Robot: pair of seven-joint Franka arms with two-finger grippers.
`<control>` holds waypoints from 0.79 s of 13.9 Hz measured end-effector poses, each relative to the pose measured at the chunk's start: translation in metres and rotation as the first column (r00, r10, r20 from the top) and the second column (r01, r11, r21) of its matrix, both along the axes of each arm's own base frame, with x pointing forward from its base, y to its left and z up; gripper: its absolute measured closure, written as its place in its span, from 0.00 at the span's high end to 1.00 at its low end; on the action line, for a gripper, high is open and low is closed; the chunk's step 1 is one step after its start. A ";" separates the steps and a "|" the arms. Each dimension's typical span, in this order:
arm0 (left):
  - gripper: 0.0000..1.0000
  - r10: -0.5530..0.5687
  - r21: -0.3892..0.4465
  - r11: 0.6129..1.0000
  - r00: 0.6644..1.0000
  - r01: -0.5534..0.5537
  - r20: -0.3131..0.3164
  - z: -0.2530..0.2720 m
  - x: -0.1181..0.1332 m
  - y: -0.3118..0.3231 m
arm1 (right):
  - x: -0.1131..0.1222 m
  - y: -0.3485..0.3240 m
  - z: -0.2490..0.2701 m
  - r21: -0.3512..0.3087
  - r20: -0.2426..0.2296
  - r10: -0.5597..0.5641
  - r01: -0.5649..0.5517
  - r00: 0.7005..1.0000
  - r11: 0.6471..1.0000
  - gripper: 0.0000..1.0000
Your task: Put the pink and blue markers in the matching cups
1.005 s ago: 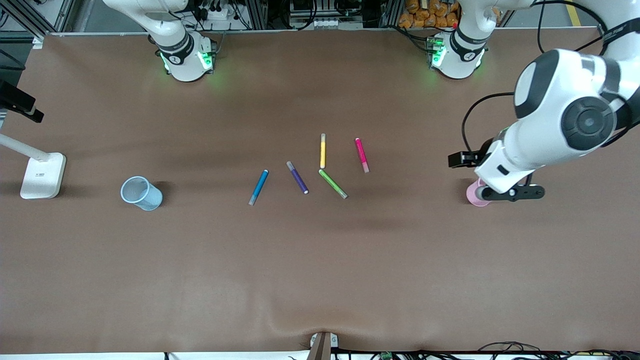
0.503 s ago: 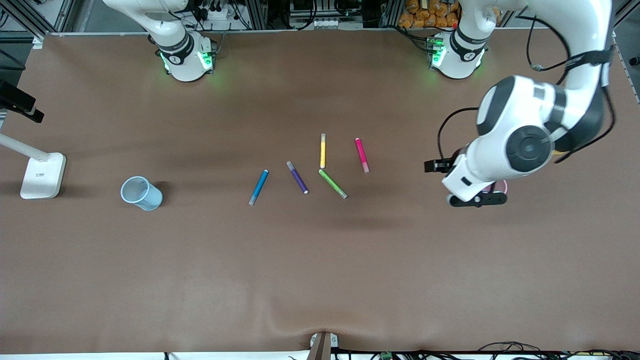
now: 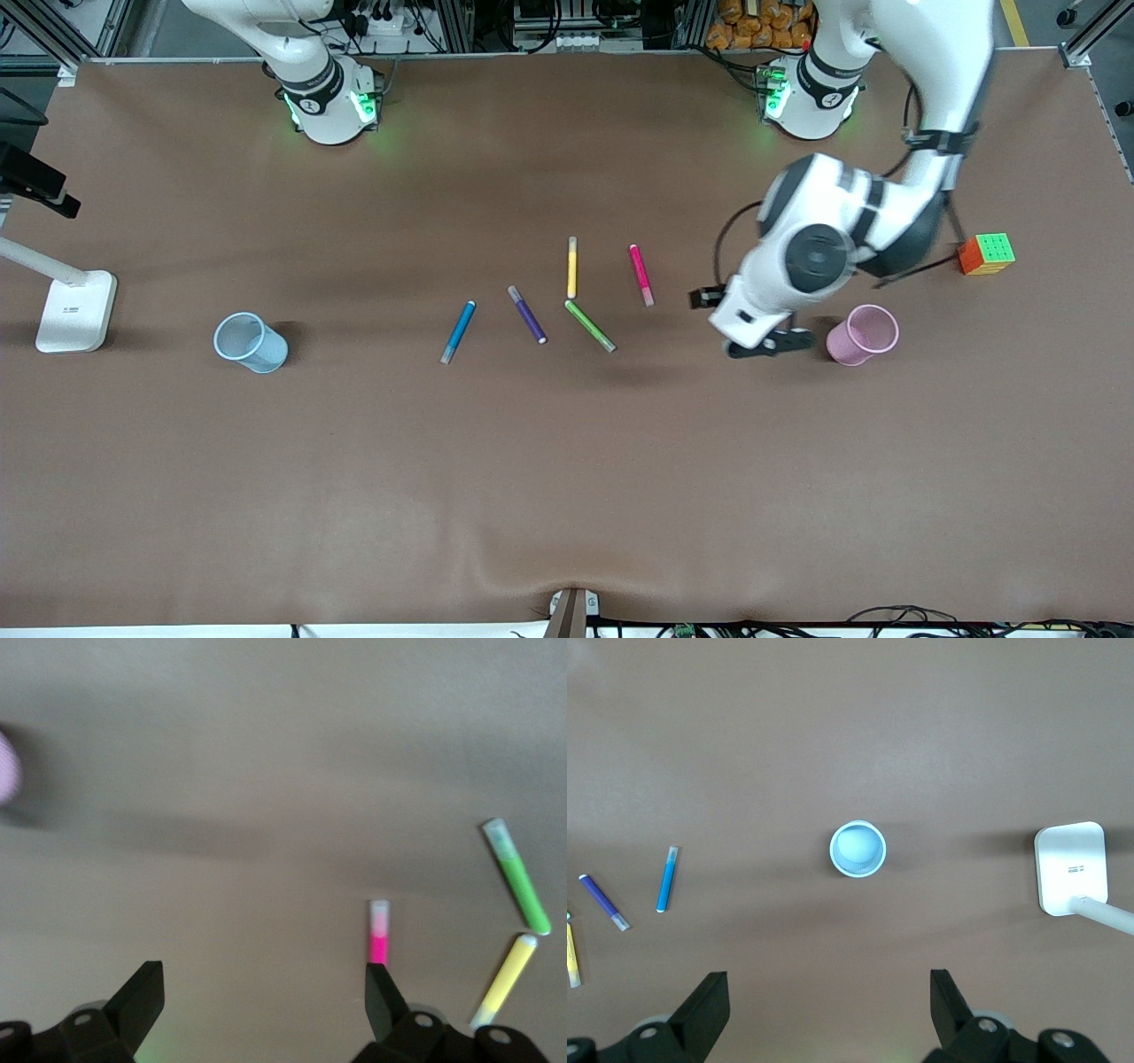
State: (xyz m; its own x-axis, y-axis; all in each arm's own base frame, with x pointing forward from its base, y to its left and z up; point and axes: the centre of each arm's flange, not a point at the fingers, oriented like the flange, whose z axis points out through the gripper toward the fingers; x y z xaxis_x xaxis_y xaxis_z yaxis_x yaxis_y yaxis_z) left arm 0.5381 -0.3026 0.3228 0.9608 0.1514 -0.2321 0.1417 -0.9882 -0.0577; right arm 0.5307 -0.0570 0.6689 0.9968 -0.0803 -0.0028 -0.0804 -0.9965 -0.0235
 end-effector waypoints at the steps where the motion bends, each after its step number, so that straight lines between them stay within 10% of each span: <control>1: 1.00 0.009 0.008 1.000 1.000 -0.009 -0.001 -0.013 -0.010 -0.018 | 0.001 0.001 -0.002 0.000 -0.003 0.003 -0.003 1.000 1.000 1.00; 11: 1.00 0.141 0.038 0.989 0.990 -0.141 -0.005 -0.119 -0.039 -0.074 | 0.057 0.090 -0.100 0.008 -0.134 0.158 -0.158 0.978 0.987 1.00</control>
